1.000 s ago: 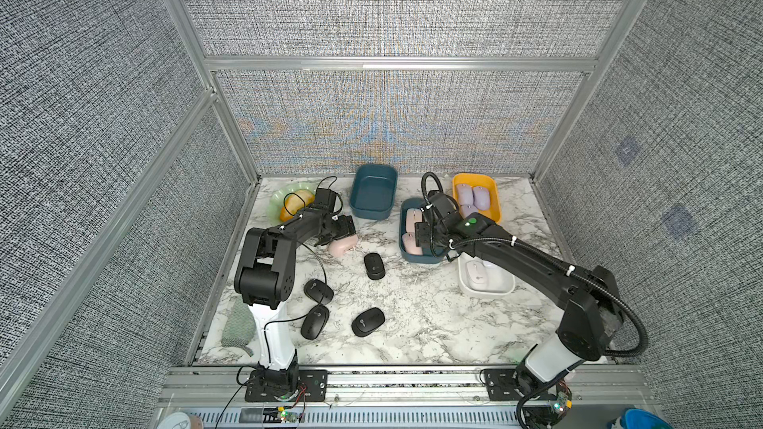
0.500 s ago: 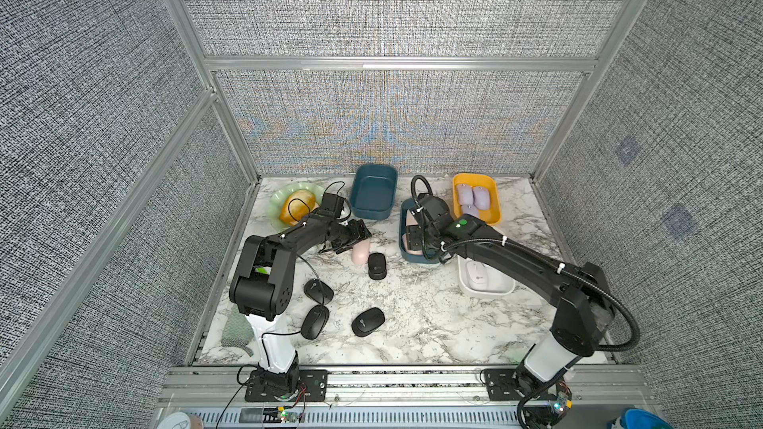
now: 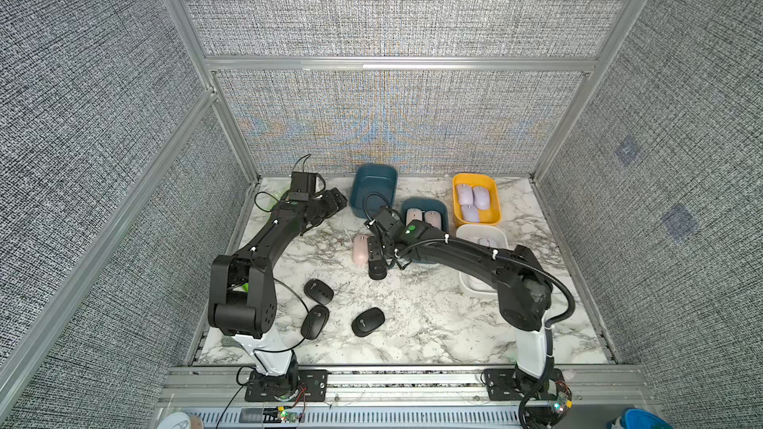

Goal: Place the mice by color into the storage box
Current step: Pick up the mouse from the center of the board.

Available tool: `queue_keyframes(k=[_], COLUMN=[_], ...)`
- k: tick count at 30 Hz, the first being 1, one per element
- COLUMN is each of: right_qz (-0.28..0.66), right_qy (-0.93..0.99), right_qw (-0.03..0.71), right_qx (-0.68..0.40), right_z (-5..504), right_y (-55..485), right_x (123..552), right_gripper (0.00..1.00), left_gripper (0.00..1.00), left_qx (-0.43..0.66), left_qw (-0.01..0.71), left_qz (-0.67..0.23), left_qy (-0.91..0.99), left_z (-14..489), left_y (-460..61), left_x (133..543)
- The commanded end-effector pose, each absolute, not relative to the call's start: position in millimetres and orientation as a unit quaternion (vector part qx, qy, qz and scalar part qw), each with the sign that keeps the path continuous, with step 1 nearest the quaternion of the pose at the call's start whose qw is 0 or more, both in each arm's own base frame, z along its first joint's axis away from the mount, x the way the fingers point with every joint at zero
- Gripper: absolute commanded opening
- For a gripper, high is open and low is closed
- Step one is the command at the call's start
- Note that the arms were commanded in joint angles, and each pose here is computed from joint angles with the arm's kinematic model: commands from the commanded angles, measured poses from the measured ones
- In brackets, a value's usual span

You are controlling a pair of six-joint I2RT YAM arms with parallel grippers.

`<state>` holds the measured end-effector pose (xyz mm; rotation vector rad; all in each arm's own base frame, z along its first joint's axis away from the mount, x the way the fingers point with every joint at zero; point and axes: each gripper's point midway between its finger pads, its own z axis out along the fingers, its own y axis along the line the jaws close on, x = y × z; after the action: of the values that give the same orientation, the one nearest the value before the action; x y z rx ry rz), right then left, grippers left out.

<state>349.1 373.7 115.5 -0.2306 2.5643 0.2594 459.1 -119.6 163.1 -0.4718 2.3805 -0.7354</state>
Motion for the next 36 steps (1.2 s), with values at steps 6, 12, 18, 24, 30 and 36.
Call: queue_keyframes(k=[6,12,18,24,30,36], right_qz=[0.106,0.079,0.066,0.058,0.042,0.063], right_qy=[0.952,0.961,0.965,0.965,0.962,0.951], right_qw=[0.275,0.257,0.248,0.249,0.261,0.289], right_qx=[-0.077,-0.068,-0.052,-0.055,-0.066,-0.089], right_z=[97,65,44,34,26,52], right_y=[411,422,424,423,422,435], right_x=[372,389,395,395,401,401], right_gripper=[0.79,0.79,0.79,0.73,0.66,0.60], left_gripper=[0.82,0.81,0.81,0.81,0.80,0.80], left_qx=[-0.185,-0.194,-0.205,-0.204,-0.201,-0.196], left_qw=[0.279,0.286,0.304,0.313,0.327,0.338], left_qz=[-0.338,-0.347,-0.341,-0.343,-0.344,-0.342], left_qy=[0.879,0.872,0.866,0.862,0.857,0.854], left_z=[166,170,177,184,195,202], left_y=[-128,-123,-108,-107,-104,-103], left_x=[455,455,457,457,455,454])
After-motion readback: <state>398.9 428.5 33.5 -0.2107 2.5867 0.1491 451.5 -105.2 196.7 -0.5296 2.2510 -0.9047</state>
